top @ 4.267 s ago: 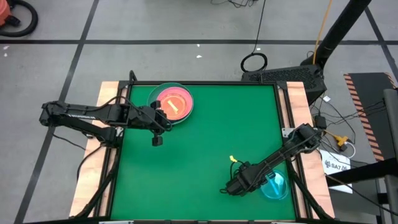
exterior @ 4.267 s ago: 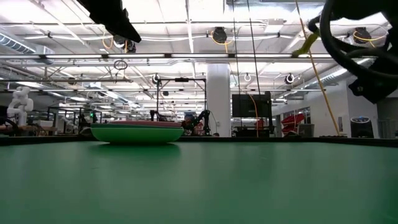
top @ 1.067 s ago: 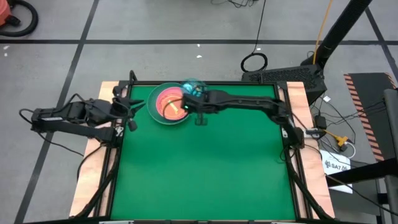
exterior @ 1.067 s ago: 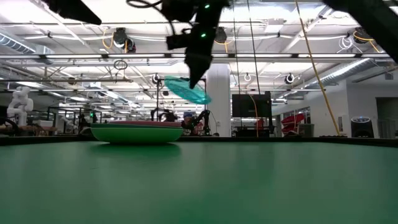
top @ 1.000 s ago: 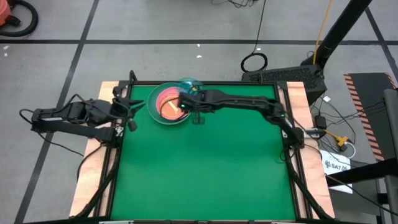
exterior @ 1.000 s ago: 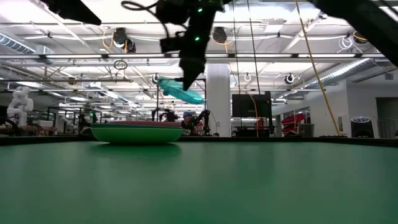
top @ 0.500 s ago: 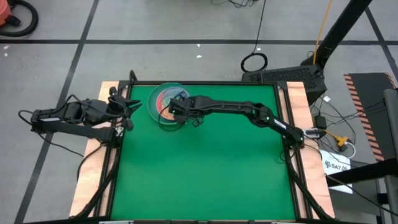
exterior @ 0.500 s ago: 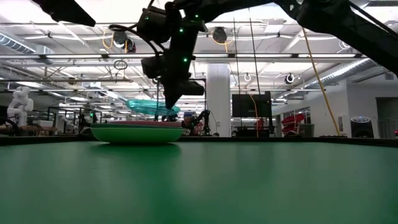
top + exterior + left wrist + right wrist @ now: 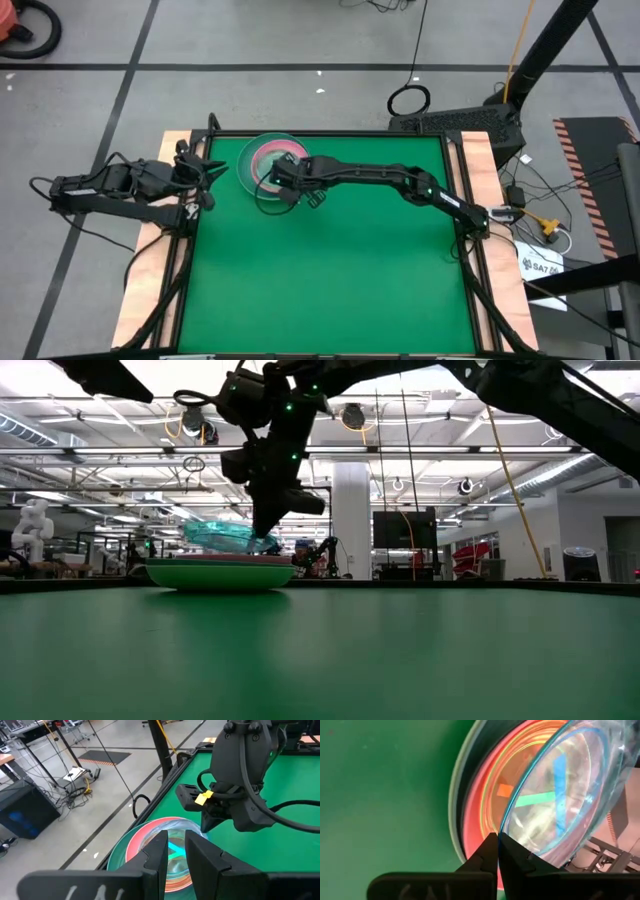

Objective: Stack plastic plates
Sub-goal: Stack the blue plate on top of the green plate, then return to Home Position

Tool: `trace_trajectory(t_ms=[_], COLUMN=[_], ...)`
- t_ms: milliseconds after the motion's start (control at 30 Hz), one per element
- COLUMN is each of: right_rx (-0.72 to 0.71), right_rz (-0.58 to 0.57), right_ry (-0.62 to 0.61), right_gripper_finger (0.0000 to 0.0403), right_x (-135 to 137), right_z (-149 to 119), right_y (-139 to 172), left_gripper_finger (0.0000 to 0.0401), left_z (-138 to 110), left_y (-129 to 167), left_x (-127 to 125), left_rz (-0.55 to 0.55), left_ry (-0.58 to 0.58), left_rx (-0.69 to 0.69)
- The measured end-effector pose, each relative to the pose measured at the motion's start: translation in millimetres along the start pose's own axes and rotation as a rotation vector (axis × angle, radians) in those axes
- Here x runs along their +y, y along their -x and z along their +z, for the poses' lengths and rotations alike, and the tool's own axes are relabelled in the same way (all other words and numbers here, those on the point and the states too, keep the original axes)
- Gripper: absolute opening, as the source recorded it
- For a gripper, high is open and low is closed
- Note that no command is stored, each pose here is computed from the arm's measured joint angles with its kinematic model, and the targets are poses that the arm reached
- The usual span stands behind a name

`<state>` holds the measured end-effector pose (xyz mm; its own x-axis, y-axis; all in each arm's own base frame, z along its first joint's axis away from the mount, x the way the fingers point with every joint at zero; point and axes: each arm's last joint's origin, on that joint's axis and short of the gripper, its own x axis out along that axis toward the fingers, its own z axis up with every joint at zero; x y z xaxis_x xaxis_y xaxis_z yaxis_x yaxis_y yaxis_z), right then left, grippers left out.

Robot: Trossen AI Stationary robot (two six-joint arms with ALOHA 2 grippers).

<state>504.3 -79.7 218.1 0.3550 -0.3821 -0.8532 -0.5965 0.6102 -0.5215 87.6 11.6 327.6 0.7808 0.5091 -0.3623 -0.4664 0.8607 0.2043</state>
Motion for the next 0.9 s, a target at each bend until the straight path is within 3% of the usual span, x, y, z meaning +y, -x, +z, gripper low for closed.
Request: trace_trajectory(t_ms=[367,633,900], right_rx=[-0.008,-0.061,-0.213], right_rz=[-0.023,-0.107,-0.171], right_ry=[-0.114,-0.402,-0.53], right_gripper_finger=[0.0046,0.0065,0.0065], right_x=[-6.2,-13.3,-14.2], right_z=[-4.6,1.9,25.0], right_y=[-2.5,5.1,28.6], left_gripper_finger=[0.0074,0.0074,0.0074], left_z=[0.0,0.1,1.3], left_y=[0.0,-0.1,-0.2], left_x=[0.0,-0.1,-0.3], left_rz=[-0.001,-0.001,-0.005], left_ry=[-0.001,-0.006,0.026], left_rx=[0.0,0.0,-0.01])
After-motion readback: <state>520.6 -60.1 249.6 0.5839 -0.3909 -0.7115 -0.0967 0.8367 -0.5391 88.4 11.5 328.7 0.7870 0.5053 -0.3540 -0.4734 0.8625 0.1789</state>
